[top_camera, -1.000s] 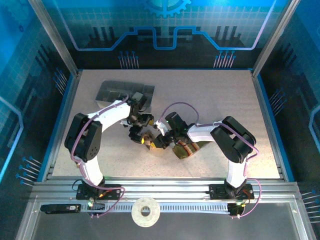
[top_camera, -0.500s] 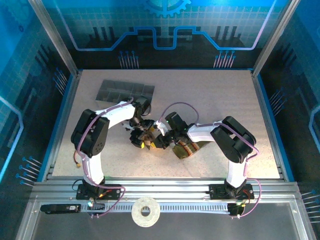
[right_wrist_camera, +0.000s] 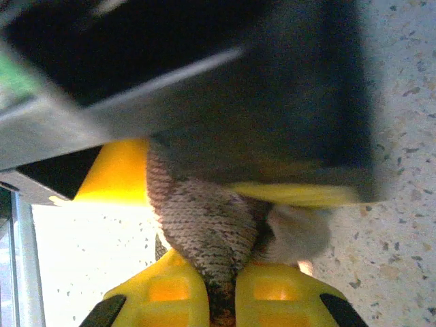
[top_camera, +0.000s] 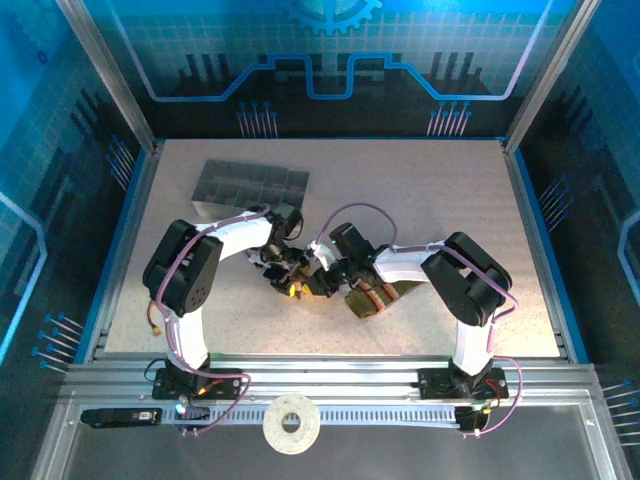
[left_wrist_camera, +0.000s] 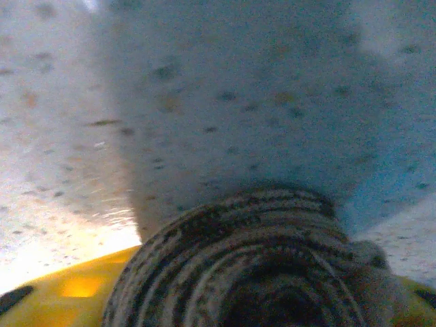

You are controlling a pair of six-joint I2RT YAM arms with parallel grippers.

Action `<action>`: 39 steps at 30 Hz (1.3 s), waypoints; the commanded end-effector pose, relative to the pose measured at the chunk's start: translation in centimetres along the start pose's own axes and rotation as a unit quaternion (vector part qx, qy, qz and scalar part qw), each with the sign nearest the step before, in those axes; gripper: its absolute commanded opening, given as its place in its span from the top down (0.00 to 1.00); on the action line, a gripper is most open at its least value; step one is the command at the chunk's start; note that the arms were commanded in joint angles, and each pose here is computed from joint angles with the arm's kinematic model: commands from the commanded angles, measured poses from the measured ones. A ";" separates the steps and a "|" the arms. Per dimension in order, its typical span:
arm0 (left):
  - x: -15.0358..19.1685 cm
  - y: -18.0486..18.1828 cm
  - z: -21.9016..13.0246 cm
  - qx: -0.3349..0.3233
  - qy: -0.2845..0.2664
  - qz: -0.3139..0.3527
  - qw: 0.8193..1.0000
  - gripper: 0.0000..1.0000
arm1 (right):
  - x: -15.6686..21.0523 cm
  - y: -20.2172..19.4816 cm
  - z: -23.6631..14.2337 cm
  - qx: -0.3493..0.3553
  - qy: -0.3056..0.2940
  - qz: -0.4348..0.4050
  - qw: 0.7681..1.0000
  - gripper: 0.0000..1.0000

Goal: Roll the socks

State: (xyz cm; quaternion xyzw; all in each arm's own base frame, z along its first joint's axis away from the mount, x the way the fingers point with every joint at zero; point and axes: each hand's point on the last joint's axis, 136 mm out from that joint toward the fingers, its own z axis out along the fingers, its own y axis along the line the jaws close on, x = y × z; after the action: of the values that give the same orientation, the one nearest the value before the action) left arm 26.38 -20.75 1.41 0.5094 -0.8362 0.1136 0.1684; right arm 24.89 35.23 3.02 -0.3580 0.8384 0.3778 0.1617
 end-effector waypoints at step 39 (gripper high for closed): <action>-0.2 -8.4 -16.9 0.272 -0.098 0.164 0.943 0.98 | -2.7 0.4 -15.9 0.135 -0.169 -0.012 0.976 0.54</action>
State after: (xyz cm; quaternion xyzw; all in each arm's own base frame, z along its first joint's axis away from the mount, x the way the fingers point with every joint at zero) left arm 33.37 -18.75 14.58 0.4480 -0.8458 0.2892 -0.0164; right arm 26.42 26.22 14.78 -0.2732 0.8345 0.3443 0.3323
